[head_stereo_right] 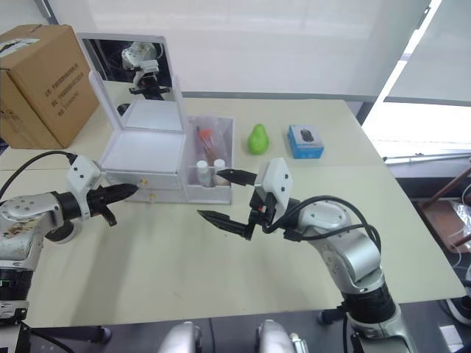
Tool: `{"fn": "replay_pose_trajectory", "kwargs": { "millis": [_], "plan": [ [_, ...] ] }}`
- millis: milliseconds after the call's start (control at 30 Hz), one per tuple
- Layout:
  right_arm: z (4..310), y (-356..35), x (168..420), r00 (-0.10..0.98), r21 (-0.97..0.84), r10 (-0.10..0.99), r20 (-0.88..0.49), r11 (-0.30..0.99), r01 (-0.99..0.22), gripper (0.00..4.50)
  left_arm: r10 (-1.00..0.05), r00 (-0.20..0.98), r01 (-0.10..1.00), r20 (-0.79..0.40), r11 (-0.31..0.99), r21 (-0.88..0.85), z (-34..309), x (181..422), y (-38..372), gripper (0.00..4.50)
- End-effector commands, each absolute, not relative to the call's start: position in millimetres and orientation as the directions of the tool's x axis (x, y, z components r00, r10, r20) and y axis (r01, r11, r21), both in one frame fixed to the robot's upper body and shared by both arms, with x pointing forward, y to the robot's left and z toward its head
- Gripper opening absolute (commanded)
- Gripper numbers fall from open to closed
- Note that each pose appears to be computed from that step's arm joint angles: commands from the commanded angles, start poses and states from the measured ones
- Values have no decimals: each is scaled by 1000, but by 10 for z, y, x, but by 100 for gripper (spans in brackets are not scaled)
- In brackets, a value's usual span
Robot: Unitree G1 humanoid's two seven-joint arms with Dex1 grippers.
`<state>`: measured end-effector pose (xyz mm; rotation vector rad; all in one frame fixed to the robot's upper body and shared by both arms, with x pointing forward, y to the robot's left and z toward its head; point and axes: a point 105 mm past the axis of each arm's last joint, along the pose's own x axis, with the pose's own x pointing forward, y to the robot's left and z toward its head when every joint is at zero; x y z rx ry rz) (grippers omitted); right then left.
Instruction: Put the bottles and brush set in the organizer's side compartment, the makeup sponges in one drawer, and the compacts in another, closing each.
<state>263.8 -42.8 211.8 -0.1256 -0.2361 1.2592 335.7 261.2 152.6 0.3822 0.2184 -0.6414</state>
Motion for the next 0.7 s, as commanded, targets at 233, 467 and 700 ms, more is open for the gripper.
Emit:
{"fn": "replay_pose_trajectory", "kwargs": {
  "millis": [233,467,700],
  "plan": [
    [2210,-459,2594,282,-252,951,129,307,-918,450,-499,834,552,-238,771,317,1781,3339,2745,5],
    [2203,-468,2584,280,-249,952,123,303,-920,450,-479,846,532,-235,787,313,1749,3353,2762,5],
    [2209,-679,2641,357,-229,926,120,376,-898,450,-494,852,523,-173,813,257,1937,3124,2936,5]
  ]
}}
